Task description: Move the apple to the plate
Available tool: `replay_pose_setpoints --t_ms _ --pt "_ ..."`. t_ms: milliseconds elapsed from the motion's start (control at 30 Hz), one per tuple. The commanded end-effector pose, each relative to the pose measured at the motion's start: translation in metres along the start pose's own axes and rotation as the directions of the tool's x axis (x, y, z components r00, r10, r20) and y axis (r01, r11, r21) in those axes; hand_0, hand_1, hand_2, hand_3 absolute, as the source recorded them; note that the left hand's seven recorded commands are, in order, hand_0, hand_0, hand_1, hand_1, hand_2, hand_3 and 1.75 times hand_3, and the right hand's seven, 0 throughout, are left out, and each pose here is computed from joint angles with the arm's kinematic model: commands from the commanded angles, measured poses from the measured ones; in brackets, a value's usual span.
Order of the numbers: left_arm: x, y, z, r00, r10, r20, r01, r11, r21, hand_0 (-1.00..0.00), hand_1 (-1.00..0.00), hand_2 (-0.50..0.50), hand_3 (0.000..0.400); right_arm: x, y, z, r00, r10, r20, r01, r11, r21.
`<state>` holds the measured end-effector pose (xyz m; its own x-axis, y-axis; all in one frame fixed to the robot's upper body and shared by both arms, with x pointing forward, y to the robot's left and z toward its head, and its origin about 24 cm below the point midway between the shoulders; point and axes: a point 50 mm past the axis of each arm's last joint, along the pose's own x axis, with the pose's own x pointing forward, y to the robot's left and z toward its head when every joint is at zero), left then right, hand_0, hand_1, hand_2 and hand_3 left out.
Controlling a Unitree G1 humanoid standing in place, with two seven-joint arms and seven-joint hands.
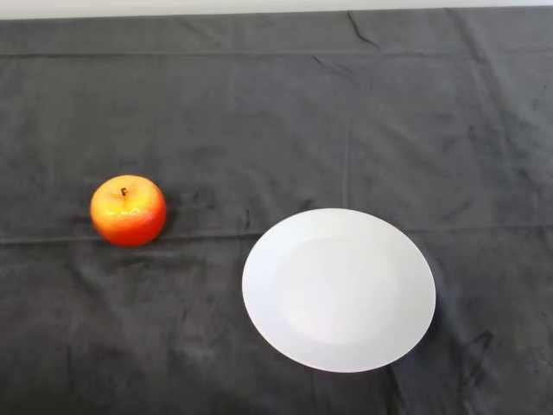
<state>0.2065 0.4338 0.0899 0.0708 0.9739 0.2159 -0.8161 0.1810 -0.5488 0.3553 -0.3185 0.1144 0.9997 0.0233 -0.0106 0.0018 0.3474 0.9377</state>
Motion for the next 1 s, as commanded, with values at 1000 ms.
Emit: replay_pose_setpoints --t_ms 1000 --pt "-0.023 -0.060 0.002 0.967 -0.243 0.077 0.247 0.968 -0.047 0.00 0.00 0.00 0.000 -0.0086 -0.0113 0.0062 0.9993 -0.032 0.019 0.032 0.9995 0.006"
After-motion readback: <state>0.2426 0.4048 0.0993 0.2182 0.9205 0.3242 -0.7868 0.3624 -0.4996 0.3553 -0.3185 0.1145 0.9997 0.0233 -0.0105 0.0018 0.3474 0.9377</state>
